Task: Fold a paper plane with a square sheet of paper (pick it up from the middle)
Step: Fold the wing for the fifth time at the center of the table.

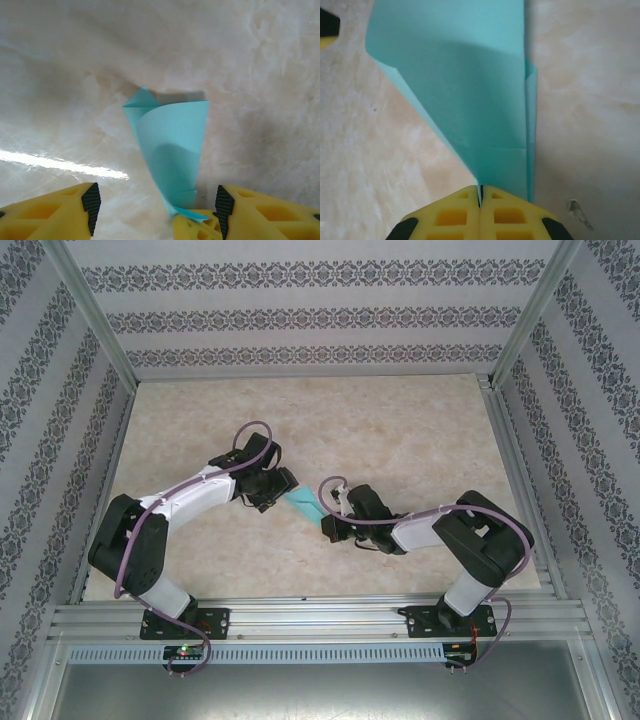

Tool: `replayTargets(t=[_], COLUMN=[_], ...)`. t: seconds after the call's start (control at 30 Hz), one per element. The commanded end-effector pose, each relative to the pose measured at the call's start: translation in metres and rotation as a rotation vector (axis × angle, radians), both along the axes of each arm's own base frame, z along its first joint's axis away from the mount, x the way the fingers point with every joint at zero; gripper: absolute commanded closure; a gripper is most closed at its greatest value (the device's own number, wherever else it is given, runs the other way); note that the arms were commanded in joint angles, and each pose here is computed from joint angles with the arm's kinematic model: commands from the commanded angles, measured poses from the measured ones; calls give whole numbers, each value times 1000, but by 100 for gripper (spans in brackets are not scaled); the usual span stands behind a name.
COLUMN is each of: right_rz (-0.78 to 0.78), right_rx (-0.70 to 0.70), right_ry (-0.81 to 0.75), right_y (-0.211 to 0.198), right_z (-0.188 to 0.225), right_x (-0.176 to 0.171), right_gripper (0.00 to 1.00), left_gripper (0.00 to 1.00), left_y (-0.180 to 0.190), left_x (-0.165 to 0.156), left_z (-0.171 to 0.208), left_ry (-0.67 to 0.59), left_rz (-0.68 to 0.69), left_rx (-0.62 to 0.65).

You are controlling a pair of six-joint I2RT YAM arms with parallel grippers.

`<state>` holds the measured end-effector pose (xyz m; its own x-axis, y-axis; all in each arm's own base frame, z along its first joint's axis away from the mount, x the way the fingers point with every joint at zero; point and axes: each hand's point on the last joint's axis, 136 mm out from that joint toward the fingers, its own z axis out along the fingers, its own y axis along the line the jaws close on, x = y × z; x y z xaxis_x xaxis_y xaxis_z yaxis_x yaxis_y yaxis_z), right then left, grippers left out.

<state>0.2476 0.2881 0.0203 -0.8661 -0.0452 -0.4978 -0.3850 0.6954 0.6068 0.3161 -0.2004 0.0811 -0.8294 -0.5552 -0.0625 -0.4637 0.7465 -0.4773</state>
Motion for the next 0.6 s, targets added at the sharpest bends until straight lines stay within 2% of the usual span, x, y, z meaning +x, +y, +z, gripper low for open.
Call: replayTargets(t=[0.0, 0.27, 0.57], right_rz=[-16, -49, -100], right_rx=[79, 206, 222], right_ry=[111, 258, 372], right_y=[3, 5, 1], right_z=[-2, -2, -16], right_x=[-2, 6, 10], right_gripper=[99, 98, 98], left_gripper=[37, 55, 61], left_y=[12, 4, -29], left_x=[-7, -9, -12], left_z=[-8, -7, -8], left_ry=[18, -29, -118], left_rz=[-15, -57, -166], left_rx=[44, -7, -177])
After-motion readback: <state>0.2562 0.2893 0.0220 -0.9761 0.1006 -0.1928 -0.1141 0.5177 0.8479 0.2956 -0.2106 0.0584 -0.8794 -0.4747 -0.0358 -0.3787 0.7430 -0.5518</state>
